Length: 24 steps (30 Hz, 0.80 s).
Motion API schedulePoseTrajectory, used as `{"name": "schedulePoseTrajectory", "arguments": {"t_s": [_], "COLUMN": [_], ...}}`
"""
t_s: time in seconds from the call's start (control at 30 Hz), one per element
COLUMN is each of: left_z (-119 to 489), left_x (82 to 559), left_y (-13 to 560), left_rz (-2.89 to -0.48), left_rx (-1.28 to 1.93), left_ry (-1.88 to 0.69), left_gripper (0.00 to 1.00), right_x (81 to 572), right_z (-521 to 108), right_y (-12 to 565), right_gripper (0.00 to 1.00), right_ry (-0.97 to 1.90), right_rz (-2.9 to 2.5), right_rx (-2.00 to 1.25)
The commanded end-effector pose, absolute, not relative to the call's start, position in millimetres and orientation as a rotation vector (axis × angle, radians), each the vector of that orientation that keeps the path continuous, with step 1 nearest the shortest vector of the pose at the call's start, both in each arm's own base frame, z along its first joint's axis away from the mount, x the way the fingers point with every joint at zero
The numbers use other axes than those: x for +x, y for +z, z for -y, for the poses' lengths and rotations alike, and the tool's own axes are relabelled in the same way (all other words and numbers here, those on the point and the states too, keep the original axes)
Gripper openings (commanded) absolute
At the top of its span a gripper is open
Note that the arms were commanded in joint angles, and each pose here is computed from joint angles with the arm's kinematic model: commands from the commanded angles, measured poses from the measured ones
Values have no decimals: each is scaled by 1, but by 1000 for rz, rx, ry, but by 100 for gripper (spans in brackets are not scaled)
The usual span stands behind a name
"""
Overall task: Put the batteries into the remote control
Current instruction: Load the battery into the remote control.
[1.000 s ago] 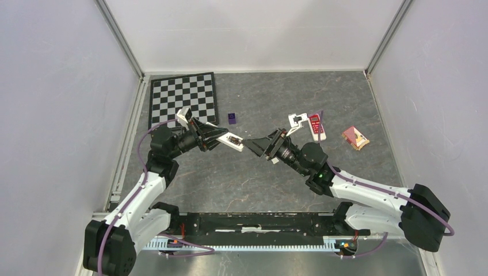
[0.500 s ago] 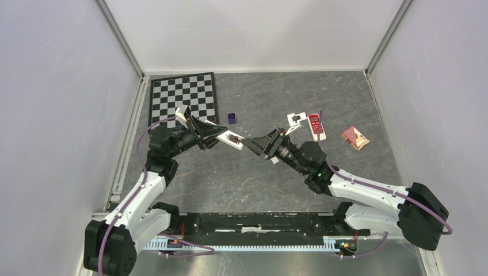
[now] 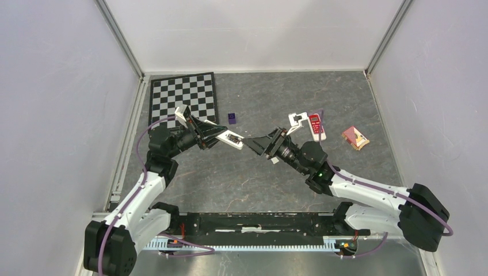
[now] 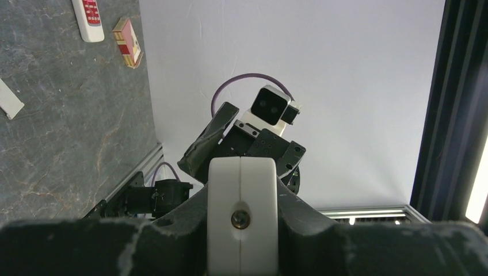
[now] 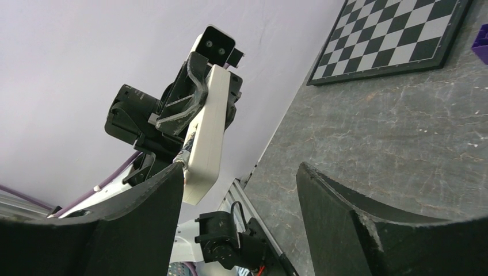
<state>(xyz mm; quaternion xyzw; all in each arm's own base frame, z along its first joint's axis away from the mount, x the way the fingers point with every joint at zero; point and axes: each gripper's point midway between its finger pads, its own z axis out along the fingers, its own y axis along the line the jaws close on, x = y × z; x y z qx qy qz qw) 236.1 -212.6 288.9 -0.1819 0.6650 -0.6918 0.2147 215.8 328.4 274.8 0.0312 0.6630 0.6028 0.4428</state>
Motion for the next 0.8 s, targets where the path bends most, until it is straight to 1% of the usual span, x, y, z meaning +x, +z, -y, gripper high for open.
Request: {"name": "schedulePoseTrajectory", "arguments": {"t_s": [0.0,0.17,0.57,0.77], "left_z": [212,212,213,213], "left_x": [230,232,230,230], "left_y": [314,310,307,306], "left_rz": [-1766,-1771,-1783,-1786], "left_rx": [-366,-383,-373,-371], "left_ry": [-1902,-1894,-1898,-1897], "left_gripper": [2,2,2,2], "right_x": [217,216,221,223], "right_z": [-315,-311,-328,-330], "right_y": [282,289,309,309], "right_gripper": [77,78,80,80], "right_ry": [1461,1458,1486,1486], "right_rz": [-1596,-1568,-1546,-1553], "right_rx": [79,73,17,27]}}
